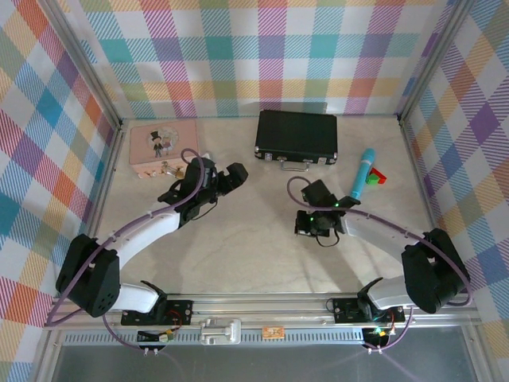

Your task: Unlock the padlock with the key

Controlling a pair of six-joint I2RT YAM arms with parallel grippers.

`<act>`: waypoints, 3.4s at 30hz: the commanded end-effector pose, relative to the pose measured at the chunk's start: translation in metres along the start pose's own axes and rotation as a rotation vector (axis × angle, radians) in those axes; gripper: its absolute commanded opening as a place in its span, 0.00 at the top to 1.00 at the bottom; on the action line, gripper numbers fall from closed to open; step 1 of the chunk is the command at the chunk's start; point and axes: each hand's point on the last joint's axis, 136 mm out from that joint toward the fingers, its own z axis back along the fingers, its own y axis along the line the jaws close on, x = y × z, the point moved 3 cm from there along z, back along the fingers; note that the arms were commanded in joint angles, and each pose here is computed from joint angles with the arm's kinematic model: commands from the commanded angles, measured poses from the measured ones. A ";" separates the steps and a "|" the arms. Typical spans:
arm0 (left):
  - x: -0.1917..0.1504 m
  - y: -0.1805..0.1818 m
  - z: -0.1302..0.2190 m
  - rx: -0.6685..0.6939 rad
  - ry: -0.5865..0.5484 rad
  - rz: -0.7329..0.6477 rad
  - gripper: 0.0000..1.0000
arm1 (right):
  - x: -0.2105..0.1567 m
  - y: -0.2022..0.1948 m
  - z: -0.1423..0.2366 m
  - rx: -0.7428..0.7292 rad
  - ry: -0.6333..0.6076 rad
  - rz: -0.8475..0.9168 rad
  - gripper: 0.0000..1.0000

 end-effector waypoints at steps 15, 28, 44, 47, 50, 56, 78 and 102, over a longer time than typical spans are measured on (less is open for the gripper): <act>-0.070 -0.051 -0.069 -0.124 0.279 0.747 0.09 | 0.082 0.085 0.049 0.480 -0.058 0.182 1.00; -0.068 -0.070 -0.071 -0.159 0.301 0.970 0.16 | 0.100 0.096 0.038 0.551 -0.113 0.165 1.00; -0.070 -0.059 -0.073 -0.141 0.265 1.008 0.44 | 0.098 0.096 0.037 0.560 -0.108 0.183 1.00; -0.069 -0.060 -0.074 -0.150 0.257 1.012 0.57 | 0.096 0.097 0.035 0.568 -0.099 0.184 1.00; -0.070 -0.059 -0.075 -0.149 0.259 1.008 0.67 | 0.096 0.096 0.034 0.572 -0.100 0.182 1.00; -0.069 -0.057 -0.075 -0.148 0.251 1.001 0.85 | 0.095 0.098 0.037 0.584 -0.101 0.188 1.00; 0.000 -0.085 -0.014 -0.268 -0.039 0.299 1.00 | 0.095 0.113 0.081 0.754 -0.219 0.054 0.68; -0.006 -0.104 0.001 -0.416 -0.094 0.222 1.00 | 0.094 0.142 0.102 1.012 -0.330 -0.025 0.73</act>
